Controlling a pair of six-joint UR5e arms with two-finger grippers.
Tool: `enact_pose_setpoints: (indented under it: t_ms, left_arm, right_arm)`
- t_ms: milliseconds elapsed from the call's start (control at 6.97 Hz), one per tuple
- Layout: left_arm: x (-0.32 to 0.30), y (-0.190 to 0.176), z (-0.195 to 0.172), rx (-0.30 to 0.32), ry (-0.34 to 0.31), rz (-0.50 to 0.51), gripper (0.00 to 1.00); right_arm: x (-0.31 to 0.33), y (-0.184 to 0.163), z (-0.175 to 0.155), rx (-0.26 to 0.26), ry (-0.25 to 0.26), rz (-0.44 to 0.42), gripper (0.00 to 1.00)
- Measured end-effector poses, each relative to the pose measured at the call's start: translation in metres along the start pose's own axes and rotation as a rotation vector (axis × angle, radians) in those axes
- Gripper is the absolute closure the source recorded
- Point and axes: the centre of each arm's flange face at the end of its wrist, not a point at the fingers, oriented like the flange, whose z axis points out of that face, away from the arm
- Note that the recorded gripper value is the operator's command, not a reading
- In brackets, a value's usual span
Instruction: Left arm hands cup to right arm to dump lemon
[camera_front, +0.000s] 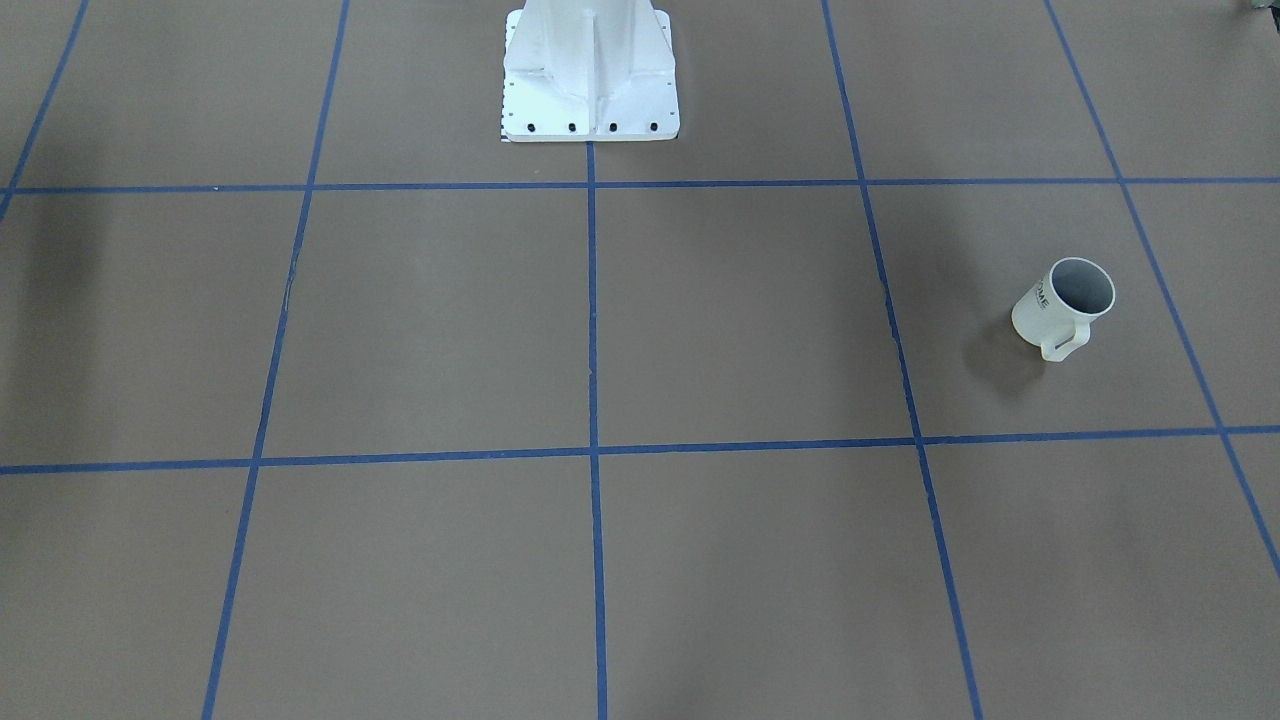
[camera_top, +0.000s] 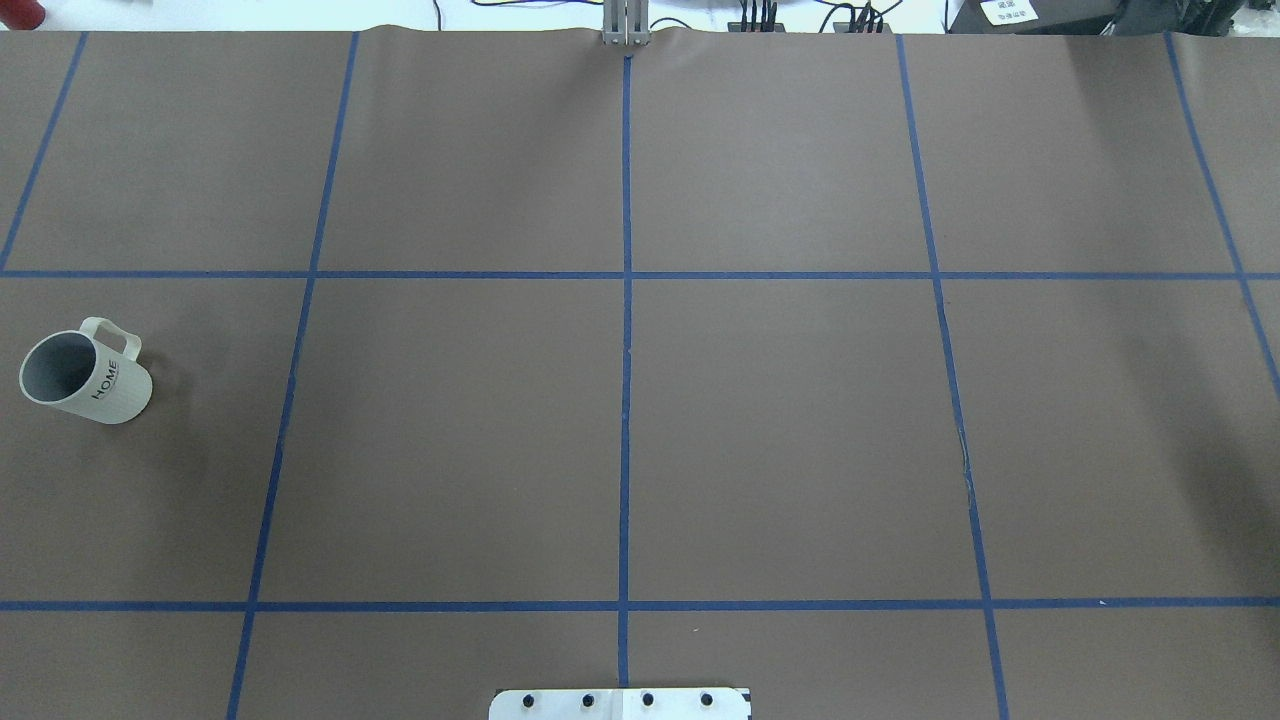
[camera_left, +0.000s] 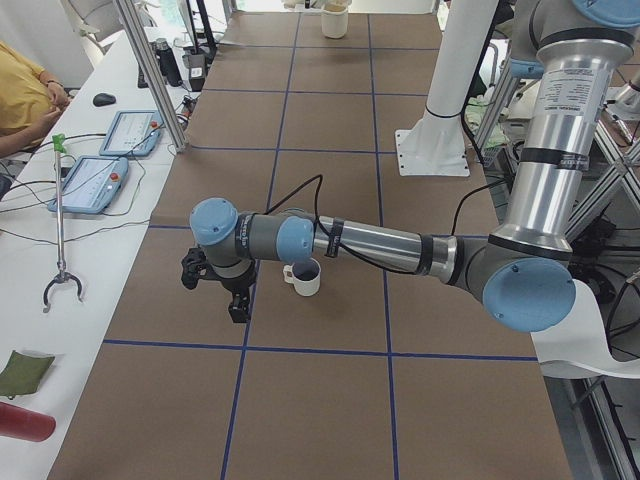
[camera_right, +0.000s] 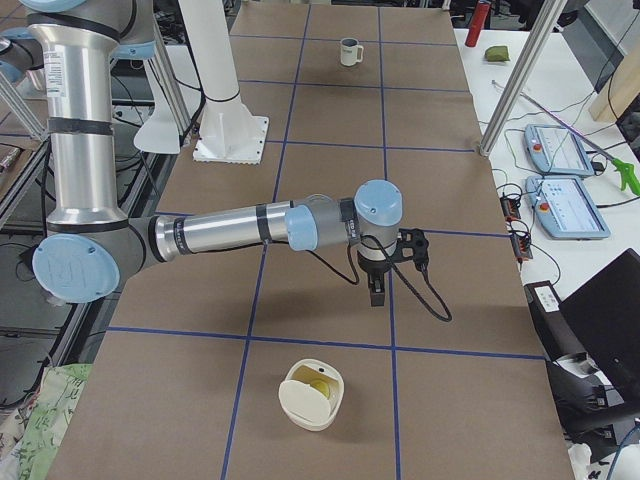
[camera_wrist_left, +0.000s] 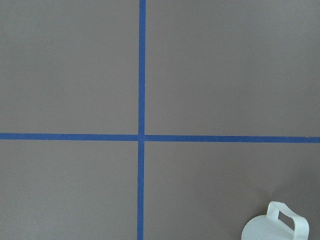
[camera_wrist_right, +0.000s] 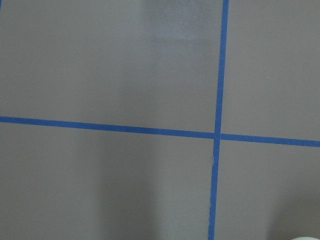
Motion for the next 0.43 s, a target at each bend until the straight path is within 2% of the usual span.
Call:
enact_pose_setpoints:
  t_ms: [431]
  left_arm:
    - [-0.0092, 0.0125, 0.0087, 0.007, 0.003, 0.01, 0.0]
  right_arm:
    - [-0.0078, -0.0042, -0.0026, 0.029, -0.006, -0.01, 0.0]
